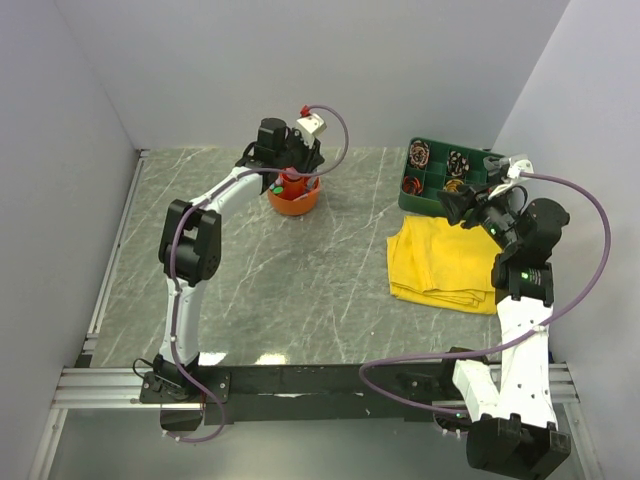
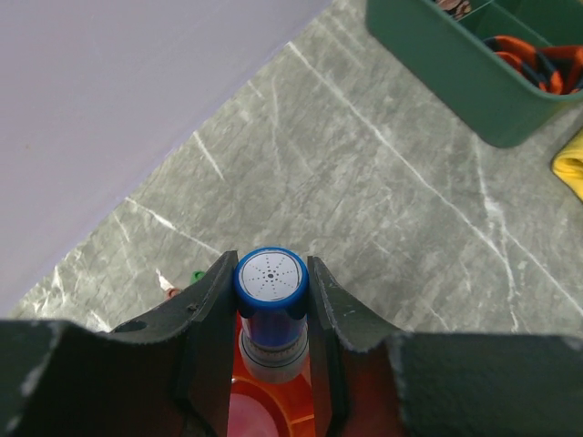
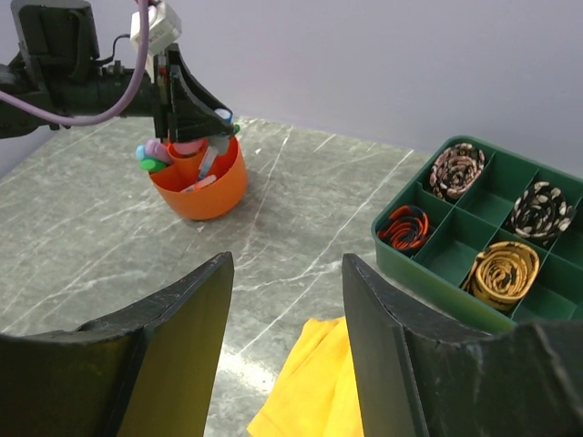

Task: Sort the stationery into containers
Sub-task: Place the stationery in the storage box, then reset both arms

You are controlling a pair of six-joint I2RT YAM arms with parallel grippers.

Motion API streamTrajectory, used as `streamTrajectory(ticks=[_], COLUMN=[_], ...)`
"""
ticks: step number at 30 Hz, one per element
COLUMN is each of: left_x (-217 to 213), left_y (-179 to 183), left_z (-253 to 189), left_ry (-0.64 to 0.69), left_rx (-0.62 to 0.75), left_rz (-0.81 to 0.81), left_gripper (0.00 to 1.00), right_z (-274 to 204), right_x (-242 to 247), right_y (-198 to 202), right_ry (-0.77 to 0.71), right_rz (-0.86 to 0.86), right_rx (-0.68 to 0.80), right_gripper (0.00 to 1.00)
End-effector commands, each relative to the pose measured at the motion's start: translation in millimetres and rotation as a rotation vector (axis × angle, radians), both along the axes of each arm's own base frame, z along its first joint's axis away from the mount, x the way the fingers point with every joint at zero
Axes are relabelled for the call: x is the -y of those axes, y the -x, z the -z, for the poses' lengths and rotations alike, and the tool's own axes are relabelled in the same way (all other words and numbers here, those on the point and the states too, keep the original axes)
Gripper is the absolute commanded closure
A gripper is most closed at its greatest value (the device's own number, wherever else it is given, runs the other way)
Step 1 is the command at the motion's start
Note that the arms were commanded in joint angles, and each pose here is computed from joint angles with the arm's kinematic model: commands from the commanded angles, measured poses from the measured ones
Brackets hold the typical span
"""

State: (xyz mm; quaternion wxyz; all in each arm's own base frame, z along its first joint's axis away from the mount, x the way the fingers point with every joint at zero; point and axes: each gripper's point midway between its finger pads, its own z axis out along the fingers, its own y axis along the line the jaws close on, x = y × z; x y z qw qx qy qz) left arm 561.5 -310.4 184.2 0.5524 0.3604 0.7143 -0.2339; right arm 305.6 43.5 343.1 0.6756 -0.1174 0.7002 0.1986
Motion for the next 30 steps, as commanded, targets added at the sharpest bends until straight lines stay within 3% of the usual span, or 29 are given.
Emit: streamTrajectory(ticks=[1,7,14,17,21,23,24,25,26,27,28,30], left_x=[-6.7,-10.7,-13.2,-16.0,-20.9,-24.9,-29.9,-33.0,-37.7,-44.1,-48.9,-67.9], left_y=[-17.1,-14.9,-11.6,-11.1,-7.3,-3.3,4.6,8.9,13.2,23.6,27.5,40.7], left_z=[-25.9,-18.4,-19.6,-51.4,-129.4,-167.5,-192.9,-203.1,-212.9,-227.3,-225.1,-236.3], left_ry=[0.039,0.024,0.027,0.073,0.141,0.179,0.198,0.203,0.206,0.204,0.182,0.165], left_rx=[0.057,0.037,0.034,0.088,0.213,0.270,0.307,0.320,0.332,0.341,0.335,0.330], left_rz=[-0.051,-0.057,-0.061,-0.079,-0.092,-0.104,-0.111,-0.118,-0.122,-0.126,-0.131,-0.178], left_gripper=[0.66,0.51,0.46,0.39,0.35,0.27,0.23,0.07,0.01,0.01,0.01,0.01], right_z=[-1.6,-4.0,-4.1,-5.4,-12.0,-12.7,-14.3,-9.3,-14.6,-14.4,-3.2,-12.2], right_x=[-1.0,-0.1,0.6,1.1,1.2,2.5,3.1,4.5,2.8,1.8,2.5,-5.3], right_y=[0.3,-1.1,-2.3,-1.5,-3.6,-9.1,-11.2,-16.6,-18.8,-21.7,-29.4,-37.0], right_ry=[0.004,0.003,0.003,0.008,0.006,-0.002,-0.003,-0.005,0.002,0.020,0.024,0.044], right_rz=[0.001,0.004,0.007,0.010,0.009,0.010,0.013,0.015,0.009,0.002,0.004,-0.002], right_rx=[0.020,0.024,0.022,0.022,0.029,0.022,0.022,0.000,0.005,0.001,-0.050,-0.048], right_gripper=[0.41,0.41,0.41,0.41,0.40,0.38,0.37,0.35,0.33,0.21,0.00,0.00])
